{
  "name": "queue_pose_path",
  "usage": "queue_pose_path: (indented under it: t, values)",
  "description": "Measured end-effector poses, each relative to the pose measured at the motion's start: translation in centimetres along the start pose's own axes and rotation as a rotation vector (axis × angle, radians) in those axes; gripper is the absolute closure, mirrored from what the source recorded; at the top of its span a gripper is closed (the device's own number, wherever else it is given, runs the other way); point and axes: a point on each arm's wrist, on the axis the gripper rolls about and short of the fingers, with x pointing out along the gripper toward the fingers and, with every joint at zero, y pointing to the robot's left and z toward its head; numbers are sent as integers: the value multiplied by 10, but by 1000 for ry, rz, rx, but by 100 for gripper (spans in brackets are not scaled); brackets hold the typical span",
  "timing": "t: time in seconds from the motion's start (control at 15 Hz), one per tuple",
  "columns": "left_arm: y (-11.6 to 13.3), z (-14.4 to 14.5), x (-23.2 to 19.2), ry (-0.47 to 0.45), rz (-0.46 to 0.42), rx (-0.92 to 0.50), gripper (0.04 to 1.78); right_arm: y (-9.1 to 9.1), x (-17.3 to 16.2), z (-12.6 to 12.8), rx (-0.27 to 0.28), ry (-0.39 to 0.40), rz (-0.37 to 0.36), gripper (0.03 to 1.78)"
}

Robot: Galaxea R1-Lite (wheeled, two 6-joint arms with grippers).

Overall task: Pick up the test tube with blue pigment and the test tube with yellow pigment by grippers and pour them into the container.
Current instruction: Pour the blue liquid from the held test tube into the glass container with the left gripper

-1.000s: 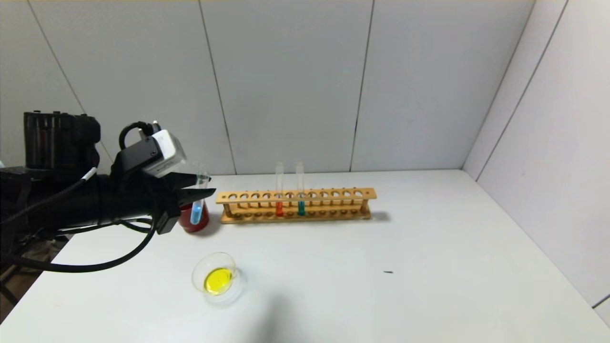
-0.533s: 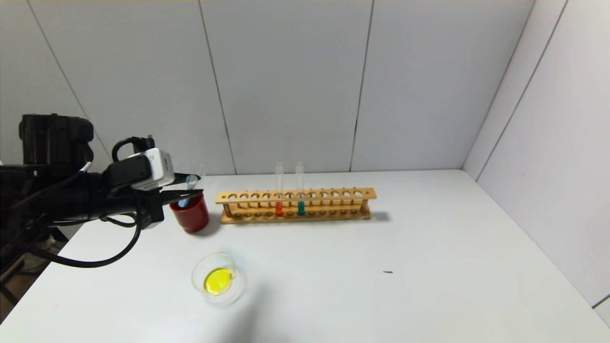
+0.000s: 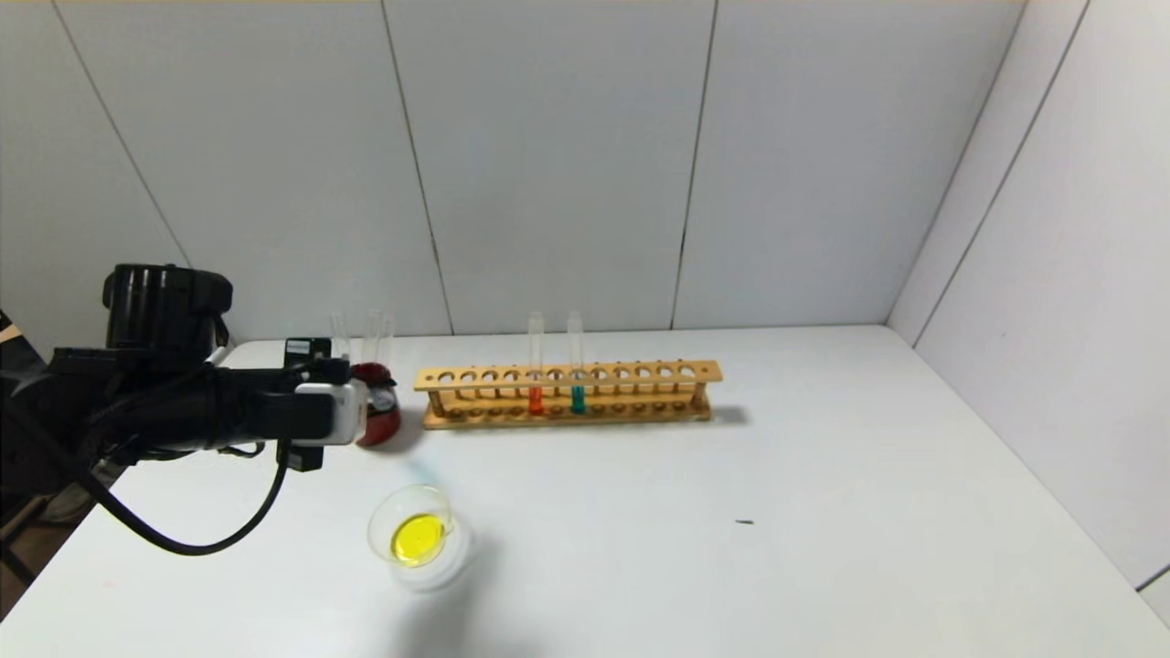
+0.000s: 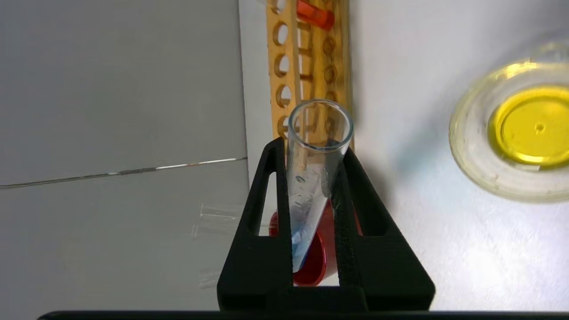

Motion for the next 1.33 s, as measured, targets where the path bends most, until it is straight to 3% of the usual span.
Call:
queue_pose_path:
  t: [0.4,0.93,1.33]
  values:
    - [-17,-6,-5,27,-42,148,151,0,0,0,0,0,0,6]
    - [-18,-12,-9,56,-48,377,151,0,0,0,0,0,0,6]
    - [-22,-14,-6,96,-76,436,151,0,0,0,0,0,0,6]
